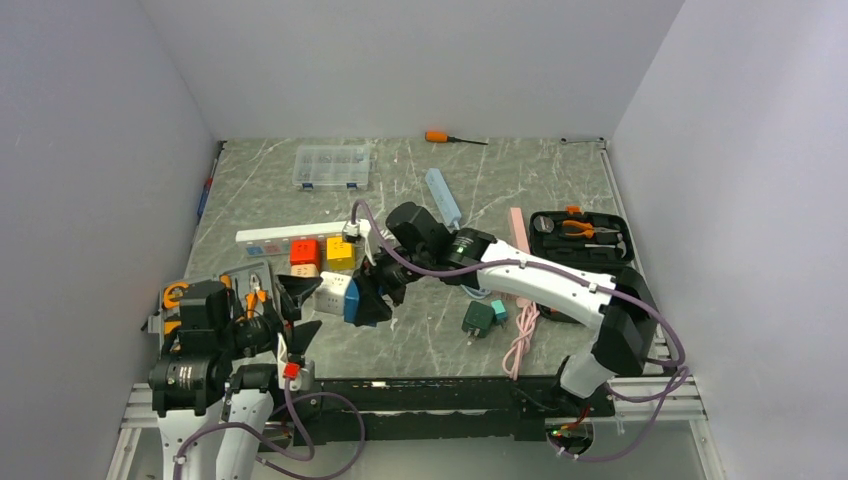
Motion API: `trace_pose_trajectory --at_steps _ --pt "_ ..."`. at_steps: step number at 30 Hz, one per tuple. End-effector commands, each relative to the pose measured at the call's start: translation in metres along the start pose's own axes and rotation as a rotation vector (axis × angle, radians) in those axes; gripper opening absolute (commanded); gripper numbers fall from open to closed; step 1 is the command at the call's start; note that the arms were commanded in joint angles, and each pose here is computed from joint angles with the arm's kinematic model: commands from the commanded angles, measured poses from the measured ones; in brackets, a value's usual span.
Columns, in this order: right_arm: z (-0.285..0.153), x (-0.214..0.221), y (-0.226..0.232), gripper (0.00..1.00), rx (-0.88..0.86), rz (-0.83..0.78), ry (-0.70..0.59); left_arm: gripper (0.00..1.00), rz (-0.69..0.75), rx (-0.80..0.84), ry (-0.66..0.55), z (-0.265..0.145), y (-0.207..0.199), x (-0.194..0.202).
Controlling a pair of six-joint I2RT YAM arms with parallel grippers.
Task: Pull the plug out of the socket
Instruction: Remove the plug from the socket.
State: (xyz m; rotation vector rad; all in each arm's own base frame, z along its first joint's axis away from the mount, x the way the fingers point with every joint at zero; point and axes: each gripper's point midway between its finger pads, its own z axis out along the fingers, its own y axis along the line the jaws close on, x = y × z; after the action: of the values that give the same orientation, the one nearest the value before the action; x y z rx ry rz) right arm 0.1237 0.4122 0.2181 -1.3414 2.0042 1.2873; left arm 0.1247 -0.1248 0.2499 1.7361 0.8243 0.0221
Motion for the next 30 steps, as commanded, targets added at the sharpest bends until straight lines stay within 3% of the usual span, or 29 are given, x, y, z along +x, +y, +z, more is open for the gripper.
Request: trace_pose_trajectory --at_steps 1,11,16,24,27,30 --pt "-0.005 -0.043 0.022 0.00 -0.064 -0.053 -0.090 1.00 0.053 -0.031 -0.048 0.005 0.010 -0.003" --pt "0.014 -0.055 0.033 0.00 -0.100 -0.065 -0.081 0.99 0.044 -0.033 -0.035 0.012 0.011 0.013" --pt "0.020 -0.056 0.033 0.00 -0.107 -0.063 -0.075 0.92 0.078 -0.036 -0.040 0.015 0.012 0.016" --pt "0.027 -0.061 0.029 0.00 -0.100 -0.058 -0.077 0.48 0.085 -0.032 -0.043 0.012 0.012 0.011" --pt "0.028 -0.063 0.028 0.00 -0.105 -0.052 -0.089 0.17 0.098 -0.038 -0.034 0.012 0.010 0.013" --pt "0.029 -0.059 0.030 0.00 -0.122 -0.048 -0.092 0.09 0.129 -0.064 -0.029 0.012 0.012 0.013"
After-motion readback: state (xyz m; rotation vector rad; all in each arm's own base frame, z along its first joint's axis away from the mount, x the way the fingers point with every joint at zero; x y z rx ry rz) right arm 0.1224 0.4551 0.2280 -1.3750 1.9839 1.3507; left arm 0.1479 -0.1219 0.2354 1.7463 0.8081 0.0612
